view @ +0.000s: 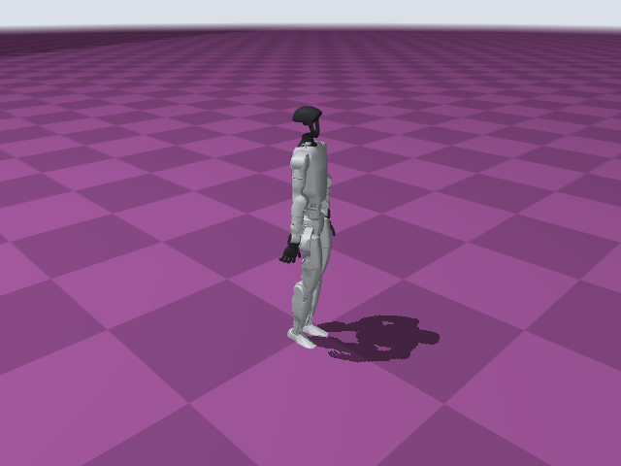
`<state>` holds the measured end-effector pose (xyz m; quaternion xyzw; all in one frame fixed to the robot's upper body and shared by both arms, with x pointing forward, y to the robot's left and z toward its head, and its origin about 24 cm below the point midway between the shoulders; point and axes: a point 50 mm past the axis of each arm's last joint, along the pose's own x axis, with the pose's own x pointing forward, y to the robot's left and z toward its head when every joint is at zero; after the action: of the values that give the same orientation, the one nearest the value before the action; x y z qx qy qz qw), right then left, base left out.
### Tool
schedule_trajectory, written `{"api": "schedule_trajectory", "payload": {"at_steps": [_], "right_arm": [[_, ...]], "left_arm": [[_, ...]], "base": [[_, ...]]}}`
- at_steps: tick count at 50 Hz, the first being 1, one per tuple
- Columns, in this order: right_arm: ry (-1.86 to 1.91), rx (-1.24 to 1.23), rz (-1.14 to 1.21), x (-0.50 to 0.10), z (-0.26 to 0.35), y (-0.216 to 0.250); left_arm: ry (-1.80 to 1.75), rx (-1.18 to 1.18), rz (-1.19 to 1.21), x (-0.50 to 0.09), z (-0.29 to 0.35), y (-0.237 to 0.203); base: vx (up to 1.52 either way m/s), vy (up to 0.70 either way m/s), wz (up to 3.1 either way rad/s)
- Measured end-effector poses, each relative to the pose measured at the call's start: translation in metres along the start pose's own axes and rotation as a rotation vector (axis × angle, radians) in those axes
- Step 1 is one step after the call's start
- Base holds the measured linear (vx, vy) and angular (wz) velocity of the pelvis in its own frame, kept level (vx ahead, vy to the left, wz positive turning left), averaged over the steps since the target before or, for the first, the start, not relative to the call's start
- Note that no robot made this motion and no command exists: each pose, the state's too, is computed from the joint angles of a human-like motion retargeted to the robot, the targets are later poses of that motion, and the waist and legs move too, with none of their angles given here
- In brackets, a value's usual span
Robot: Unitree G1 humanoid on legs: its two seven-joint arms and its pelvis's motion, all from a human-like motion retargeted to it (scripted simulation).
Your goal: In place motions
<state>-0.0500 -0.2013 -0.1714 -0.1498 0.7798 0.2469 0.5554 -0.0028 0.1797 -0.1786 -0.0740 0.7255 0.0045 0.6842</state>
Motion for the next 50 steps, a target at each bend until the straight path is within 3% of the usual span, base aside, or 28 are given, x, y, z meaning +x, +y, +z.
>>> {"api": "schedule_trajectory", "payload": {"at_steps": [20, 50], "right_arm": [[-0.113, -0.108, -0.008, -0.005, 0.036, -0.006], [-0.080, -0.088, -0.007, -0.004, 0.026, -0.007]], "left_arm": [[0.010, -0.004, 0.006, 0.000, -0.004, 0.000], [0.013, 0.015, 0.006, -0.001, -0.004, 0.005]], "base": [[0.00, -0.02, -0.15], [0.00, -0.01, -0.33]]}}
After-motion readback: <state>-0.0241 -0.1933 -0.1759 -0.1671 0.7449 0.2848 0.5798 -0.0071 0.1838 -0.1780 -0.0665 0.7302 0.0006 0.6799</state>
